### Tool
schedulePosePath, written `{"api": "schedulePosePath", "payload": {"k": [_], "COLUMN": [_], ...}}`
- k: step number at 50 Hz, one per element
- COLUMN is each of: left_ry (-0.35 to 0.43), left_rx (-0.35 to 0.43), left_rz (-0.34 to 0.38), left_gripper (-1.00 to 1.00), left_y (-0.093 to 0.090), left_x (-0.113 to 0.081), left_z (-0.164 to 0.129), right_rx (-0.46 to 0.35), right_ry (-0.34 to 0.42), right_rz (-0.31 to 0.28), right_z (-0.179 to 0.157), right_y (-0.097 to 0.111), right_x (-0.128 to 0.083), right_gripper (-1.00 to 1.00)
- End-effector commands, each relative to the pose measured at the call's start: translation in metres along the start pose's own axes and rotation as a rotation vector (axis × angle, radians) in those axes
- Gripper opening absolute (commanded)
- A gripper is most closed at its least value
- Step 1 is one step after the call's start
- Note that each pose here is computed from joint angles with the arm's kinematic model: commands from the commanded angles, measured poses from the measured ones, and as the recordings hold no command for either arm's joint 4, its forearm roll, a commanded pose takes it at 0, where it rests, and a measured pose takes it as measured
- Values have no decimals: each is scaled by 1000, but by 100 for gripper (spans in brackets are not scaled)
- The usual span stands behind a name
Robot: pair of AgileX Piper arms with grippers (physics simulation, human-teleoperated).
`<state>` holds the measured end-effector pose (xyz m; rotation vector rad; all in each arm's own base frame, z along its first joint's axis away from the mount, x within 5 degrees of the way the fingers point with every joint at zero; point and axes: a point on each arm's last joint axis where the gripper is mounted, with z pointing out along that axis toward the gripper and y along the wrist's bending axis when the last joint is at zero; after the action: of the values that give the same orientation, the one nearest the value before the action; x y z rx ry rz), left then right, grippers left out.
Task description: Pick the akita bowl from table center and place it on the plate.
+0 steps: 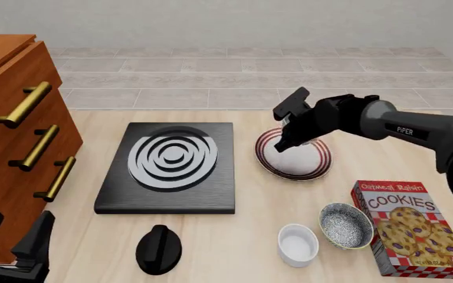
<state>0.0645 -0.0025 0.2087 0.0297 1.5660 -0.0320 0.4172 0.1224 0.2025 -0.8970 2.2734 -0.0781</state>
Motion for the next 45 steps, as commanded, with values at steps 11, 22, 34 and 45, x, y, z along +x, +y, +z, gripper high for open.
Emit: {"api": "schedulePosePath", "payload": {"k": [11,22,34,45], "left_ry": [-1,0,2,3], "left_rx": [2,1,5,6], "left_rz": [-5,-7,-8,-7], "left_gripper": [100,100,100,100], "left_y": [0,0,0,0], "left_x": [0,0,0,0], "left_z": [0,1,1,1], "right_rx": [-5,-23,-31,-39], "right_ry": [16,32,42,57], "right_rz": [-3,3,10,2], "right_z": [19,29,34,37], "right_y": [-1,8,13,16], "right_x": [0,3,7,13], "right_gripper": [-100,-100,-100,-100]}}
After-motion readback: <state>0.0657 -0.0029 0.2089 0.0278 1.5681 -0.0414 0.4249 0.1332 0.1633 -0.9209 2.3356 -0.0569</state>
